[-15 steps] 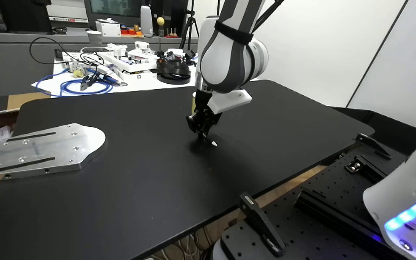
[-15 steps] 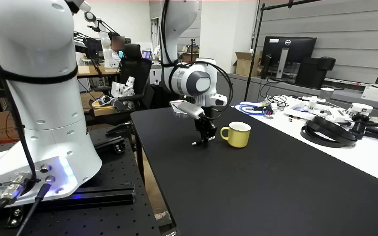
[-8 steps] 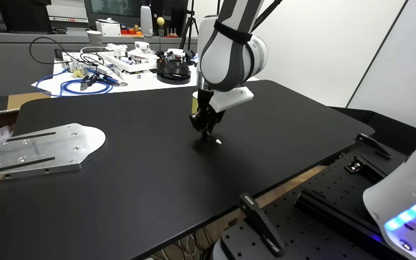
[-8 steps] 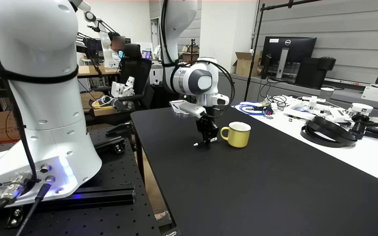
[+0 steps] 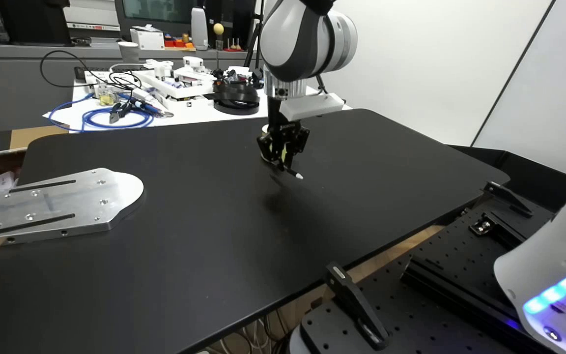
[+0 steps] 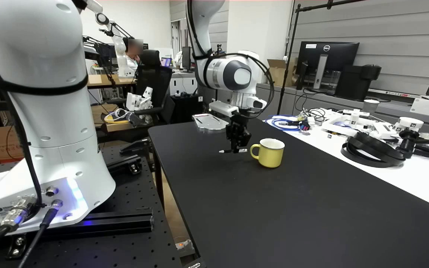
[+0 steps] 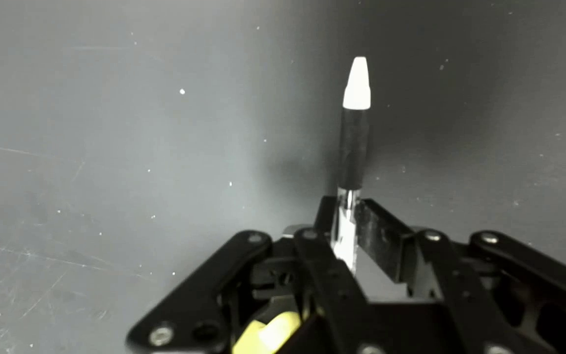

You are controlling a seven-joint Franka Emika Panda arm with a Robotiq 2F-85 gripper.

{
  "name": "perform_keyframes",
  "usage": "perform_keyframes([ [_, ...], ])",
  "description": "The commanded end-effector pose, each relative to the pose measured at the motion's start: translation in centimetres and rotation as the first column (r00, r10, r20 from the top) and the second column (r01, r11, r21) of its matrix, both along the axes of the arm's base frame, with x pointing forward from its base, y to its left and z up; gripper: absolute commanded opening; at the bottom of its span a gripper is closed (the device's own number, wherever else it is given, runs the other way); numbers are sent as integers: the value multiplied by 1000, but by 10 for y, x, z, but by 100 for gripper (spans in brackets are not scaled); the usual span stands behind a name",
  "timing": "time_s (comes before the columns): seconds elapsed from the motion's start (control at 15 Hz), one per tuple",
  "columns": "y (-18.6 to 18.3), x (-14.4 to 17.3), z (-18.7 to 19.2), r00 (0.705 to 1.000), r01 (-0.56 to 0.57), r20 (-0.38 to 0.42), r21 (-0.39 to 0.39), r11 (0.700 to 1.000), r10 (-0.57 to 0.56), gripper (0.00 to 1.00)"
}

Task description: Put the pen in the mug

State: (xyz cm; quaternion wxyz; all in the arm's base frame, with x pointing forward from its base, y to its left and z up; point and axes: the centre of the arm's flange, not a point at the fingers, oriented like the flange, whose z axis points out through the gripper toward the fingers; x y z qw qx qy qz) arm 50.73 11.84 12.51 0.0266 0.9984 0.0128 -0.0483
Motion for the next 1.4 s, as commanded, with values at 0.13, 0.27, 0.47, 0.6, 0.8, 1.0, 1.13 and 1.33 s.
perform_keyframes([
  [0.13,-16,31,40,978,133,-165,31,991,-126,5],
  [0.27,-25,41,51,960,180,-222,36,983,-168,5],
  [0.47,-38,56,69,929,241,-304,65,968,-211,5],
  [0.6,-48,67,80,909,280,-344,81,957,-237,5],
  [0.8,-62,82,93,881,334,-392,117,935,-265,5],
  [1.0,-73,97,97,863,377,-422,169,911,-278,5],
  [1.13,-79,106,95,853,405,-434,200,892,-290,5],
  [1.33,-87,121,88,837,444,-450,226,867,-311,5],
])
